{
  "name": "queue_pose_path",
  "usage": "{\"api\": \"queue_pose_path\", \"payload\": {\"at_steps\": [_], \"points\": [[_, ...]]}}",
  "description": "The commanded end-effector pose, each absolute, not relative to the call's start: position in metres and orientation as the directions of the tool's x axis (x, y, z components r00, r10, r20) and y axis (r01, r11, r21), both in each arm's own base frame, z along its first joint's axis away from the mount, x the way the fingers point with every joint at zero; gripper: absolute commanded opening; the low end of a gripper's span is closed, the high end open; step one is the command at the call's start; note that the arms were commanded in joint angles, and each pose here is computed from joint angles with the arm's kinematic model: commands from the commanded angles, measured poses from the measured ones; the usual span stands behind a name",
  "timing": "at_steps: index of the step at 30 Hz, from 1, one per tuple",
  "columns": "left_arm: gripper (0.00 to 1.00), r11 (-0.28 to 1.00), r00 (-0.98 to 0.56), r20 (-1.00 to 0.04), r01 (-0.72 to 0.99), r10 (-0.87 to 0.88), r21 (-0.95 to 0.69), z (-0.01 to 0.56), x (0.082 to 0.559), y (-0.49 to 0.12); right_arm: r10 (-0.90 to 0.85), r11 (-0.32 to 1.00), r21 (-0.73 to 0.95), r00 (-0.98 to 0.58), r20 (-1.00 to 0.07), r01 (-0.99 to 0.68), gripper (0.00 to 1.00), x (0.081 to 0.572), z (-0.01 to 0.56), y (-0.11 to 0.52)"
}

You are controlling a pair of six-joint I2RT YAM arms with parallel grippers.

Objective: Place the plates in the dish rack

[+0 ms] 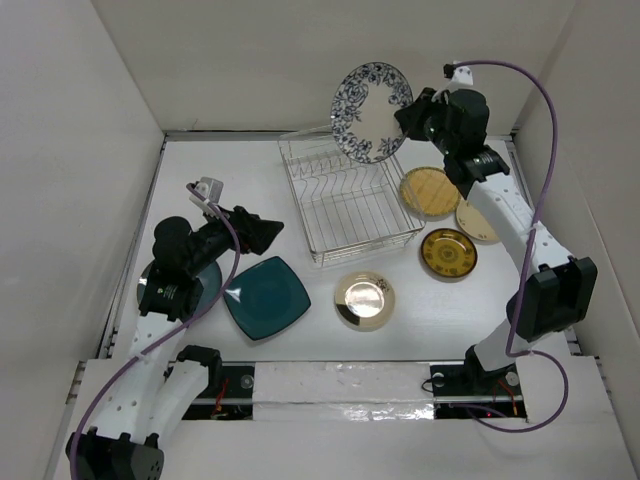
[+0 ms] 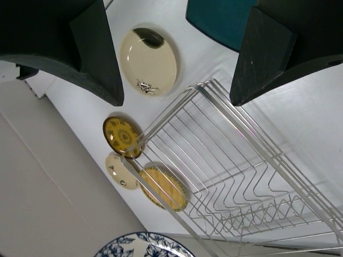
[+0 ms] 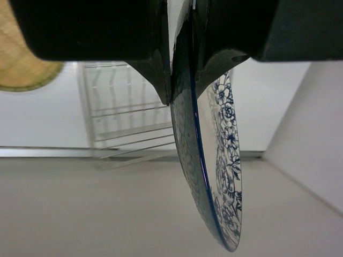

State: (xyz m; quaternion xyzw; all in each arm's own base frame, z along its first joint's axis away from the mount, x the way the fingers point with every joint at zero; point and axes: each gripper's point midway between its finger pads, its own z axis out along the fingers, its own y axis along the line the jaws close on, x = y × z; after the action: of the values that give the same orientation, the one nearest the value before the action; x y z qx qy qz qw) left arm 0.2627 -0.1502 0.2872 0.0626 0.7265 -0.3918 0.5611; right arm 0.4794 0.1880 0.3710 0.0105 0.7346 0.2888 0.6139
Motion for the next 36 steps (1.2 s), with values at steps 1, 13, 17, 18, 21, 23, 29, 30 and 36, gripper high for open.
{"api": "queue_pose_path", "payload": {"at_steps": [1,13,17,18,21,23,29,30,36], "points": [[0.78,0.726,-0.305,-0.909,0.55,-0.285,-0.413,0.283,0.256,-0.147,0.293,0.938,0.277,0.048,-0.955,-0.211,0.0,0.491,0.455,0.141],[0.76,0.801,-0.28,-0.93,0.486,-0.237,-0.35,0.28,0.258,-0.136,0.043,0.998,0.043,-0.018,-0.999,0.05,0.0,0.55,0.413,0.103],[0.76,0.813,-0.273,-0.933,0.47,-0.237,-0.344,0.281,0.261,-0.133,0.029,0.998,0.027,-0.051,-0.998,0.052,0.0,0.561,0.396,0.106],[0.76,0.813,-0.273,-0.933,0.47,-0.235,-0.343,0.28,0.261,-0.133,0.027,0.999,0.024,-0.058,-0.998,0.047,0.0,0.562,0.392,0.111],[0.76,0.814,-0.277,-0.932,0.467,-0.234,-0.344,0.279,0.262,-0.133,0.018,0.999,0.015,-0.089,-0.996,0.034,0.0,0.568,0.373,0.12],[0.76,0.818,-0.274,-0.933,0.463,-0.233,-0.34,0.279,0.263,-0.132,0.008,1.0,0.005,-0.111,-0.994,0.029,0.0,0.572,0.359,0.126],[0.76,0.824,-0.273,-0.933,0.454,-0.233,-0.338,0.277,0.264,-0.13,-0.048,0.998,-0.053,-0.162,-0.986,0.027,0.0,0.576,0.325,0.138],[0.76,0.824,-0.275,-0.933,0.454,-0.232,-0.339,0.277,0.265,-0.13,-0.058,0.998,-0.061,-0.167,-0.984,0.017,0.0,0.574,0.321,0.146],[0.76,0.829,-0.275,-0.932,0.443,-0.235,-0.34,0.275,0.265,-0.129,-0.171,0.983,-0.182,-0.215,-0.962,0.032,0.0,0.567,0.287,0.174]]}}
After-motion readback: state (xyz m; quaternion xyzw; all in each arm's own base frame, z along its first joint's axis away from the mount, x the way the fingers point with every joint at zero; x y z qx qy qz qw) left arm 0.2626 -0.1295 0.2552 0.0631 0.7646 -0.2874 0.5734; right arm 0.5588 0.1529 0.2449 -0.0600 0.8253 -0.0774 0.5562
